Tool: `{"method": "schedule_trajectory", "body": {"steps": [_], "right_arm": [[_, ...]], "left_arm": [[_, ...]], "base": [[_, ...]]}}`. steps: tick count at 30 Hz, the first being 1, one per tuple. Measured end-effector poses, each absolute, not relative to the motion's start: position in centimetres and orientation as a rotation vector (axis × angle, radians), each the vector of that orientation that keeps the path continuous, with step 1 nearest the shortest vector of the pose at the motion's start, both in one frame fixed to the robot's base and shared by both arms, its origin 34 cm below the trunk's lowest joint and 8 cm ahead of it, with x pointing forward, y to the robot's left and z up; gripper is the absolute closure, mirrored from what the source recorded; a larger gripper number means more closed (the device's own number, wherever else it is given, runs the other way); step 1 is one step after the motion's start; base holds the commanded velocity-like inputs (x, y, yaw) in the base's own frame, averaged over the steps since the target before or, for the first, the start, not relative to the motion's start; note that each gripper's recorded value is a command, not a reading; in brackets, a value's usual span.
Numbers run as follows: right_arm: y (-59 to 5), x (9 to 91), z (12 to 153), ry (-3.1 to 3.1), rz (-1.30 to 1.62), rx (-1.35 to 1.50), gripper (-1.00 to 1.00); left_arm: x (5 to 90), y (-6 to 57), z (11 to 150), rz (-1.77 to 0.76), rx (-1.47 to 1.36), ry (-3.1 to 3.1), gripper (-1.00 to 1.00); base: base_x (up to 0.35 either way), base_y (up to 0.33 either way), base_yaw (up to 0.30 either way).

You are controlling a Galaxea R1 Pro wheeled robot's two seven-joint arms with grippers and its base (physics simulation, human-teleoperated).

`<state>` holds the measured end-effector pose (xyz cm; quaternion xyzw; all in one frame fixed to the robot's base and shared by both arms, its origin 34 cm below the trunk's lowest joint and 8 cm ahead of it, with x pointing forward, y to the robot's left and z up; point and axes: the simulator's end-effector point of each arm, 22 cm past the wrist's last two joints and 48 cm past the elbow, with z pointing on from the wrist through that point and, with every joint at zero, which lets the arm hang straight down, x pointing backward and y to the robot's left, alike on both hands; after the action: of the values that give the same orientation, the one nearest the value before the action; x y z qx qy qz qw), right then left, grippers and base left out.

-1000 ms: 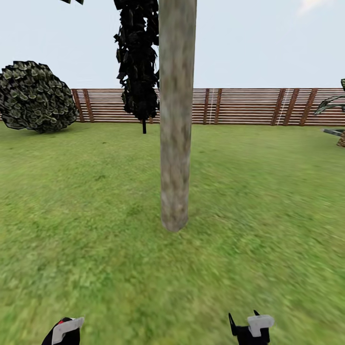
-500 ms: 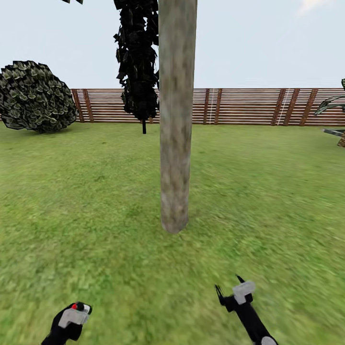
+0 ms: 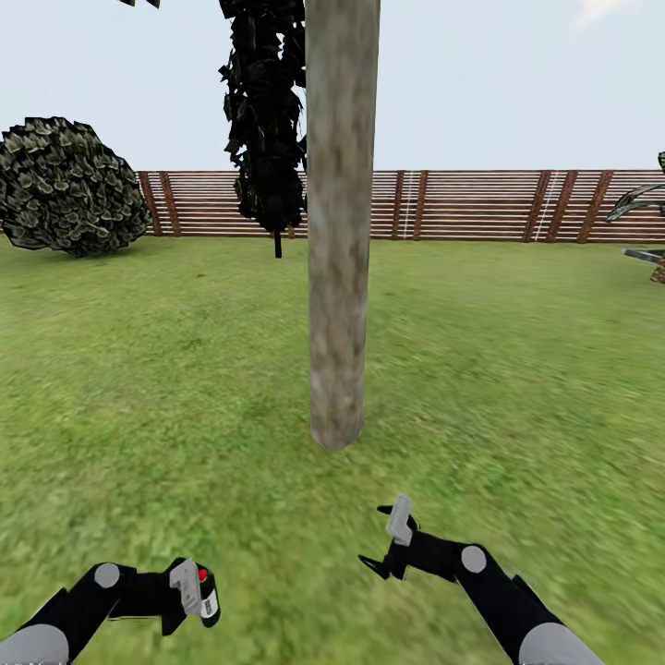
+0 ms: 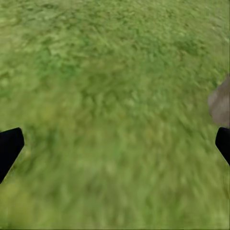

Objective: In the garden, pick up the pesticide atomizer on the floor and spray pesticide onto both trees until each tree trunk is fully covered.

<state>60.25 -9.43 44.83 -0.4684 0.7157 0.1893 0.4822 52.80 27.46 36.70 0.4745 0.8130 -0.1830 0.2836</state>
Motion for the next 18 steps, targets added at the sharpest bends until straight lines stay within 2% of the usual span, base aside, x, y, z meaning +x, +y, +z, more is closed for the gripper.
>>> {"method": "schedule_trajectory", "body": {"steps": [10, 11, 18], "right_arm": [[-3.1, 56.5, 44.5, 1.658, 0.57, -1.33, -1.0], [-2.7, 56.2, 44.4, 1.651, 0.577, -1.346, 1.0], [-1.4, 54.5, 44.9, 1.607, 0.655, -1.426, 1.0]], "left_arm": [[51.7, 26.0, 36.6, -0.533, 1.412, 2.194, 1.0], [51.6, 25.4, 36.5, -0.542, 1.422, 2.188, 1.0], [50.3, 21.9, 35.8, -0.597, 1.519, 2.164, 1.0]], "base": [[0.0, 0.0, 0.0], [0.0, 0.0, 0.0], [0.0, 0.0, 0.0]]}}
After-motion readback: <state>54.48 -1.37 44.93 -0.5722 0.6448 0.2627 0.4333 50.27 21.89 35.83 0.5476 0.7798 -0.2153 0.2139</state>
